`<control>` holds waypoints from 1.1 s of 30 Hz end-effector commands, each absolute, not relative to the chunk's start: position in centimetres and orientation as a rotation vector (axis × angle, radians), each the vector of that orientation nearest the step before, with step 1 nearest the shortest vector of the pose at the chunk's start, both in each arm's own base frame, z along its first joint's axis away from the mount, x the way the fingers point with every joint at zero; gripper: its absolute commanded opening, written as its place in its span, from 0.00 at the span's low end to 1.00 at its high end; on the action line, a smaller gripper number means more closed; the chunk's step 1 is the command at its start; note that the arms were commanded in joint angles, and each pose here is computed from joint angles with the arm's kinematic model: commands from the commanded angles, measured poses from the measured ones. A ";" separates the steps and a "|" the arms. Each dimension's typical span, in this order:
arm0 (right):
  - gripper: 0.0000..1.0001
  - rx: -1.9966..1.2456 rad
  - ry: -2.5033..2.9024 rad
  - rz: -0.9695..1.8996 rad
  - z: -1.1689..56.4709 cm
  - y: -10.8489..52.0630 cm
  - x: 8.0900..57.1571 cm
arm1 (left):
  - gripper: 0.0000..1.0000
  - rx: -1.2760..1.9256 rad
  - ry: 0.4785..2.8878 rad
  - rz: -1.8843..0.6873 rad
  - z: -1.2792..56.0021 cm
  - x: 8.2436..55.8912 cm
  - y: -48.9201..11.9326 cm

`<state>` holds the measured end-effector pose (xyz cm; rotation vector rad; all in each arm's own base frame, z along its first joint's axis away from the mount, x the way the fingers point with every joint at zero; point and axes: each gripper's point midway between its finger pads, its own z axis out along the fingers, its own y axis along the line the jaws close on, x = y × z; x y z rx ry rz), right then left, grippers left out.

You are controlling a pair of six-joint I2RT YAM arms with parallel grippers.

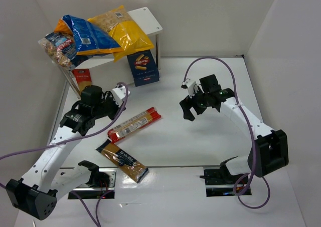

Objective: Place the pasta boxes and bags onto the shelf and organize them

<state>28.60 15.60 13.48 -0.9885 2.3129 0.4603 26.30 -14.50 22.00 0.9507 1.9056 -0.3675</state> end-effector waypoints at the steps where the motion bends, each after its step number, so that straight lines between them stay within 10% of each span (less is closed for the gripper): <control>1: 1.00 -0.971 2.230 0.466 15.5 15.9 28.9 | 0.00 0.874 1.924 -0.336 22.2 26.6 -13.6; 4: 1.00 -0.974 2.227 0.477 15.4 15.9 28.6 | 0.03 1.024 1.959 -0.333 20.4 25.4 -14.3; 7: 1.00 -0.973 2.216 0.475 15.8 15.9 28.6 | 1.00 1.165 2.004 -0.286 18.1 25.2 -14.1; 33: 1.00 -0.971 2.228 0.465 15.2 15.8 28.7 | 1.00 1.105 2.448 0.029 4.1 27.6 -11.8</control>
